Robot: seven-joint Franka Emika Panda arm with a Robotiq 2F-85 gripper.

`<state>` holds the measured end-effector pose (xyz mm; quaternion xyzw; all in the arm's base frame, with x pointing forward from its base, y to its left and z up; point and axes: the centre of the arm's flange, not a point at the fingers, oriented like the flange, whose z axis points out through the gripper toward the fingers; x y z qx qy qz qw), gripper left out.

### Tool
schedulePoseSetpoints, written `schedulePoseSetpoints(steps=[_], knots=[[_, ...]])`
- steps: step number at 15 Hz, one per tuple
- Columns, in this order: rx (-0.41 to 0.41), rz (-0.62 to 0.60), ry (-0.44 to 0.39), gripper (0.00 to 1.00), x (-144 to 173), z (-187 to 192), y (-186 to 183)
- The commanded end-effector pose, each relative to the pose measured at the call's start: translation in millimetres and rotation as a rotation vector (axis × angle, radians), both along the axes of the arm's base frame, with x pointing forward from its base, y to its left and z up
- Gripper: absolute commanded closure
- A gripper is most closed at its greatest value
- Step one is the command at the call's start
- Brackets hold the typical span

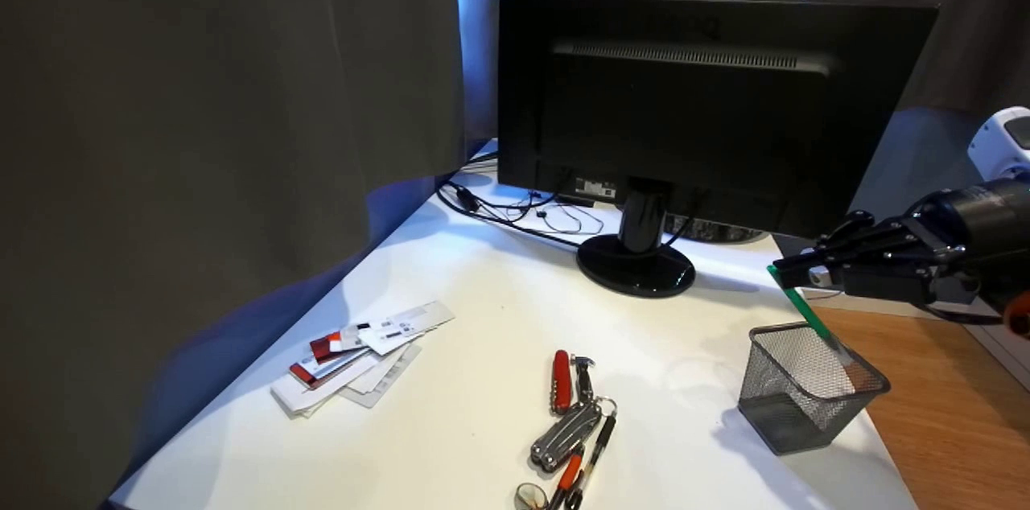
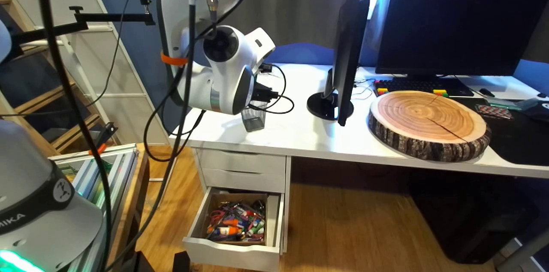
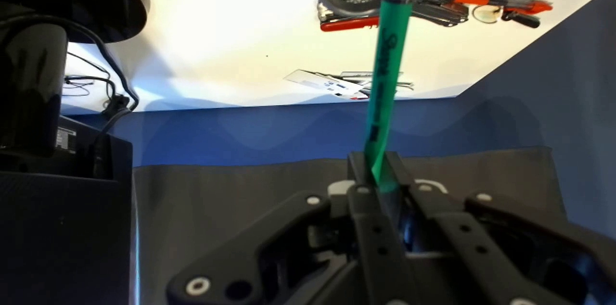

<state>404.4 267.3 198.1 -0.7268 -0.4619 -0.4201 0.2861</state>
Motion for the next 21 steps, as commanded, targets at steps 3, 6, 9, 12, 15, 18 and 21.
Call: schedulePoseSetpoints(steps=[3,6,9,12,15,18,21], knots=[[-0.001,0.003,0.001,0.97,16.9,-23.0,7.1],[-0.009,0.007,0.003,0.56,19.7,-28.1,5.8],[-0.02,-0.006,-0.004,0.37,21.1,-24.1,1.6],[-0.04,-0.033,0.001,0.14,20.3,-6.5,-3.3],[-0.073,-0.039,0.01,0.0,18.0,16.5,-4.1],[-0.123,-0.04,0.046,0.0,18.8,43.4,-1.0],[-0.202,-0.024,0.1,0.0,16.0,68.2,6.5]])
